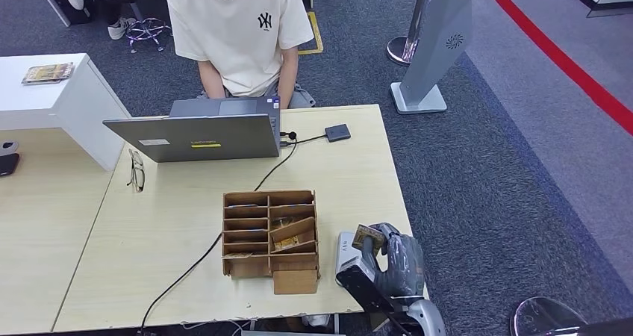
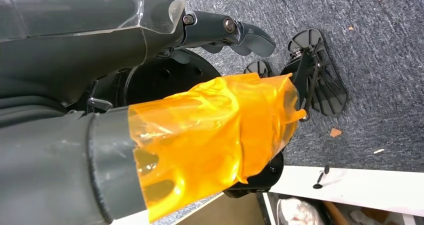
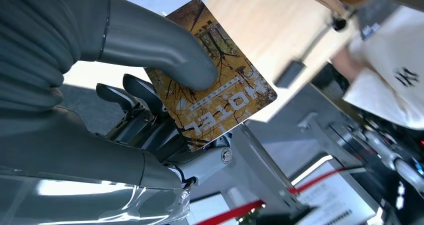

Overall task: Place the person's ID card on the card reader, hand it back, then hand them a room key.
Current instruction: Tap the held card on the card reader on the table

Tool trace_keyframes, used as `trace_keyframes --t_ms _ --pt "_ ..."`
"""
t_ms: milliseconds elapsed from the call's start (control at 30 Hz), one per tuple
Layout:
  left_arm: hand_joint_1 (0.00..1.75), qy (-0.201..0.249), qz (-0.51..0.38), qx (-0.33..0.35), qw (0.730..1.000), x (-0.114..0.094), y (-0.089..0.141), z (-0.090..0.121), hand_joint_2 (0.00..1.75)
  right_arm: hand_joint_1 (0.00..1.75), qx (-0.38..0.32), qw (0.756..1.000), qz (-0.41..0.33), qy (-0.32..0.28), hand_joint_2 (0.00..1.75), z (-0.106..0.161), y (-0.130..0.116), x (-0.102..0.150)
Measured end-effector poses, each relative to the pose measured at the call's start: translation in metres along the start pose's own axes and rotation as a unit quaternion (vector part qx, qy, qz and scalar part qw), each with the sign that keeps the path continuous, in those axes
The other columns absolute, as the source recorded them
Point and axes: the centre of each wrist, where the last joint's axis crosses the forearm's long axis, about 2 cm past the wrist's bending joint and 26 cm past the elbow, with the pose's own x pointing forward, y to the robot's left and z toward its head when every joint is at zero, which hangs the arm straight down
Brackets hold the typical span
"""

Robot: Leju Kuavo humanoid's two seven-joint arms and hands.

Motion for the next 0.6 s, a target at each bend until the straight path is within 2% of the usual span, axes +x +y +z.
trace_keyframes --t_ms 300,433,600 --pt "0.00 -0.009 -0.013 -0.003 1.000 -0.002 0.000 0.000 0.00 1.75 -0.043 0.997 -0.033 -0.061 1.75 -0.004 -0.018 0.019" --pt "0.00 -0.015 -0.039 -0.009 0.999 -0.001 -0.001 0.000 0.00 1.75 -0.030 0.994 -0.057 -0.089 1.75 -0.011 -0.017 0.024" --pt "0.00 -0.026 -0.089 -0.016 0.996 0.003 0.003 -0.001 0.00 1.75 0.005 0.989 -0.069 -0.133 1.75 -0.034 -0.013 0.031"
